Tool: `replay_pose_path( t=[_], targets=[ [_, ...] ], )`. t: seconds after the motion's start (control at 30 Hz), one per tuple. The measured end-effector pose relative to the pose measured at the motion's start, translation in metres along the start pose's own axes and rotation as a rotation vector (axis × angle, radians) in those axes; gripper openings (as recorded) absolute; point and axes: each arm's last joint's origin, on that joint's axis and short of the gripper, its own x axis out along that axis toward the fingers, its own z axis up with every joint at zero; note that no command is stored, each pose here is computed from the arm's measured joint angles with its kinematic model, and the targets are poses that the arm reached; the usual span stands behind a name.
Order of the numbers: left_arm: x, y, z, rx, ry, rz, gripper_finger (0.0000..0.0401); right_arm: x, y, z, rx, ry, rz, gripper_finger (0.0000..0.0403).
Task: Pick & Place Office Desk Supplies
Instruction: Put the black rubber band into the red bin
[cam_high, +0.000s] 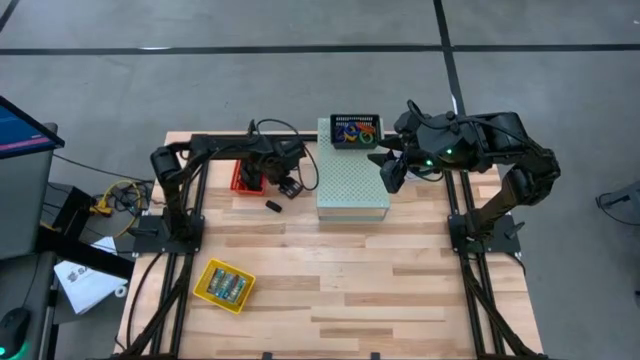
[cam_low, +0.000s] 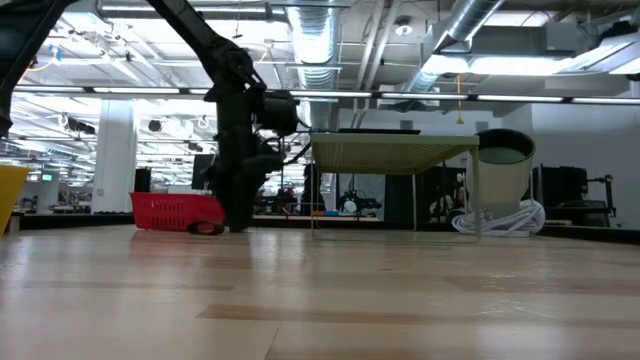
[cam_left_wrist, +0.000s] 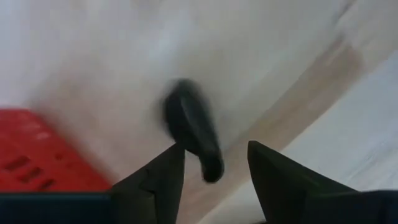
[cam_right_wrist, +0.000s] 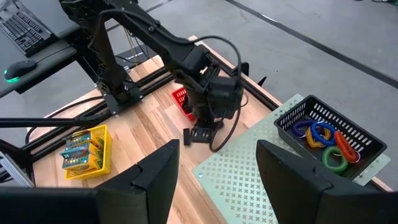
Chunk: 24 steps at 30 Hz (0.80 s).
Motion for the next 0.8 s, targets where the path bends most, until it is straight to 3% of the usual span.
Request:
replay_pose_path(
  t=[0.27,0.5,0.8],
  targets=[
    [0.013,-0.003,-0.011,-0.011,0.002,0.008,0.0145,0.0,0.0,0.0,0.001,-0.001,-0.003,0.021],
    [0.01,0.003,-0.009,-0.035,-0.012,0.013,0.0016,0.0,0.0,0.0,0.007,-0.004,-0.006,0.021],
    [-0.041,0.008,-0.015,-0.066,-0.107,-0.068,0.0005,0.0,0.0,0.001,0.013,-0.01,-0.011,0.021]
  ],
)
